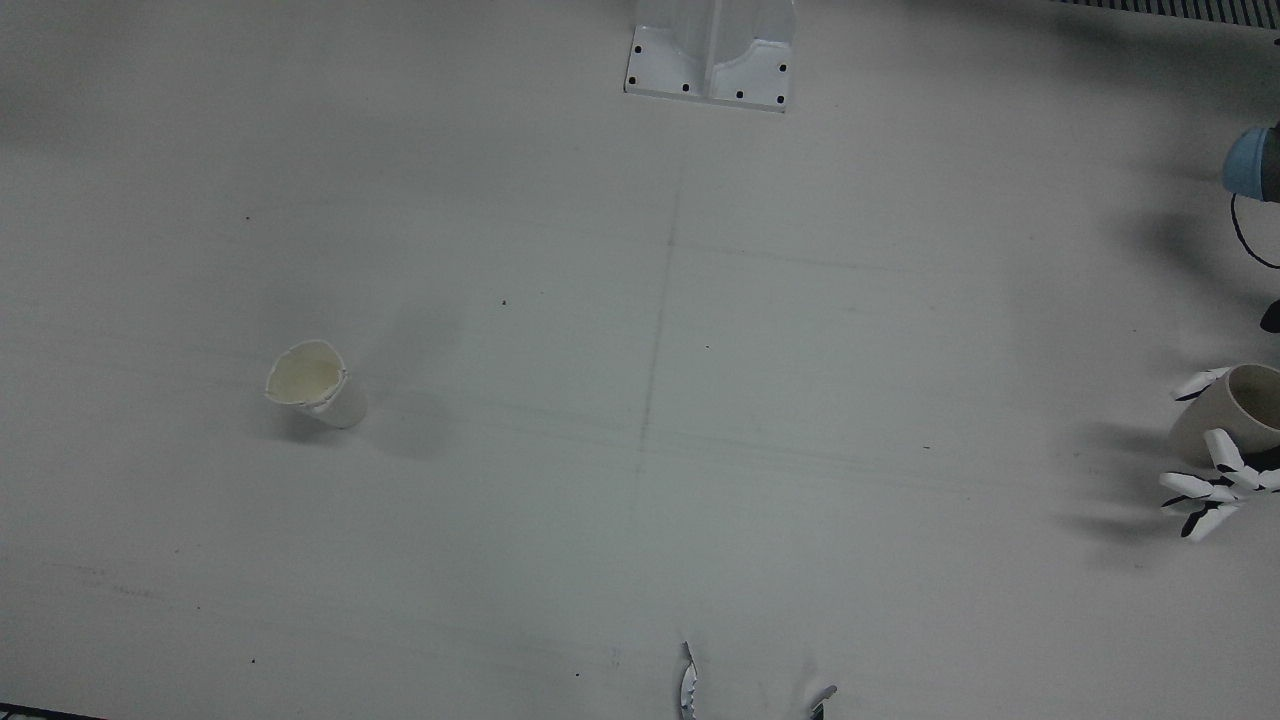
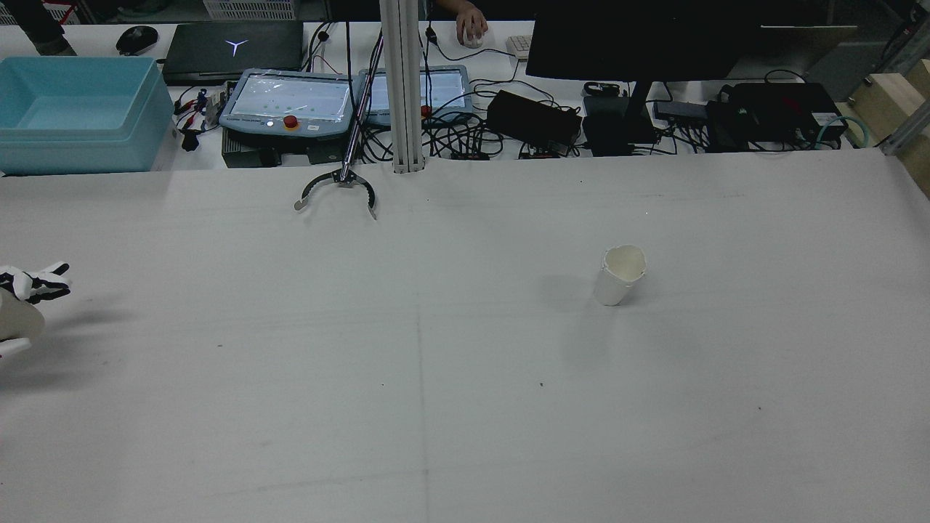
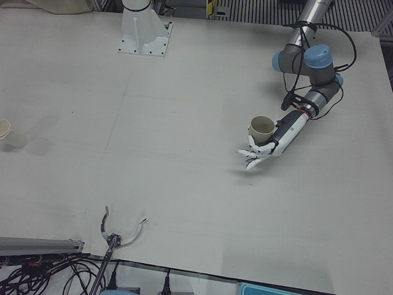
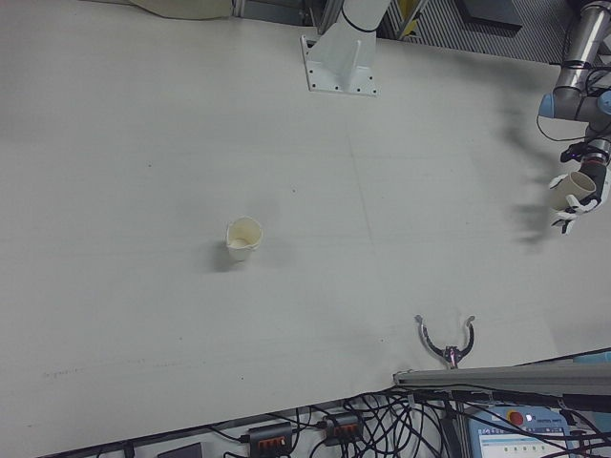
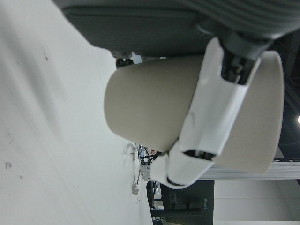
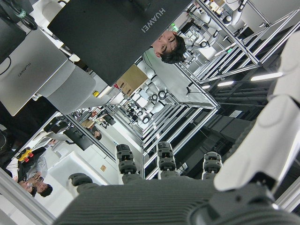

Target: Pour water

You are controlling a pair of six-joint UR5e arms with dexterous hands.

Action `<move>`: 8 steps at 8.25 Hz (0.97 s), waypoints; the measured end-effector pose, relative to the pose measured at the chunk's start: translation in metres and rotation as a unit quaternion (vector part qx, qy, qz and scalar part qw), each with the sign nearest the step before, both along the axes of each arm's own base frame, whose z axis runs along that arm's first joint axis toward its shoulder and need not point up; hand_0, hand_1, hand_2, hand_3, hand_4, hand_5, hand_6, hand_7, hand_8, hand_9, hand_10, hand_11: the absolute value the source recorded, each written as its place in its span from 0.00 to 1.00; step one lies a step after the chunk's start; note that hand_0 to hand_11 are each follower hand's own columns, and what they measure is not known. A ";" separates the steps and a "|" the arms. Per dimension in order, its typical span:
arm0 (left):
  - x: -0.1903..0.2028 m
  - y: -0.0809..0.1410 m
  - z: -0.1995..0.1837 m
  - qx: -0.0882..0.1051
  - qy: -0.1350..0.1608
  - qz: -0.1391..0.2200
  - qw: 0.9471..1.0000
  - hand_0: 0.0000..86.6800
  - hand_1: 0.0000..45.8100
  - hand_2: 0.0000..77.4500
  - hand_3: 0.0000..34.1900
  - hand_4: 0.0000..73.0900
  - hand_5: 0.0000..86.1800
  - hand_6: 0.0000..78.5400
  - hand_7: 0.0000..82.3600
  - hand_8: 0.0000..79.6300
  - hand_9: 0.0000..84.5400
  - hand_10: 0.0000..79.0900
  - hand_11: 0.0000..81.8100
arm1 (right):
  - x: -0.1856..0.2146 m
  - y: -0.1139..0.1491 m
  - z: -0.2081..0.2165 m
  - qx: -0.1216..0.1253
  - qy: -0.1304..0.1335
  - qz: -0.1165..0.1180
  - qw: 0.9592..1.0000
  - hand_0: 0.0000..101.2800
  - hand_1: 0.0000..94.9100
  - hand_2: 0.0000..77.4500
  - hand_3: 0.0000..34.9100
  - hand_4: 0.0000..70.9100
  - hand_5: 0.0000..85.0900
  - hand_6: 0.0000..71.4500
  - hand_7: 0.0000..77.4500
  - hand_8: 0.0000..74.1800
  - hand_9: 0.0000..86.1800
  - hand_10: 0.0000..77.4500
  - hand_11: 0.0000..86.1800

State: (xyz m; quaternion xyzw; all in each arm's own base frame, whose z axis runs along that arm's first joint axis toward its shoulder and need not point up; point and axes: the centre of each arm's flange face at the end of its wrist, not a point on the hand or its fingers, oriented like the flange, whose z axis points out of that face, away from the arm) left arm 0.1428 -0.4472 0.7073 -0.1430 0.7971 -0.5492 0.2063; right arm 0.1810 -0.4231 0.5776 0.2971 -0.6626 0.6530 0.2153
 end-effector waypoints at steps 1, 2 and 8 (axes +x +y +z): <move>-0.006 -0.002 -0.009 -0.001 -0.002 0.001 1.000 0.93 0.69 0.41 0.01 0.46 0.62 0.42 0.27 0.17 0.05 0.14 0.23 | -0.005 -0.003 0.000 0.001 0.001 -0.006 1.000 0.39 0.08 0.19 0.78 0.00 0.05 0.15 0.17 0.12 0.15 0.01 0.01; -0.009 -0.003 -0.019 -0.001 -0.003 0.000 1.000 0.93 0.76 0.30 0.01 0.47 0.62 0.49 0.30 0.19 0.07 0.14 0.23 | -0.012 -0.006 0.000 0.001 0.001 -0.014 1.000 0.39 0.08 0.19 0.78 0.00 0.05 0.15 0.17 0.12 0.15 0.01 0.01; -0.013 0.000 -0.046 -0.016 -0.014 0.001 1.000 0.93 0.48 0.03 0.00 0.51 0.61 0.44 0.30 0.16 0.07 0.14 0.22 | -0.187 -0.078 -0.031 0.049 -0.056 -0.104 0.992 0.45 0.13 0.20 0.59 0.01 0.07 0.15 0.11 0.18 0.17 0.01 0.01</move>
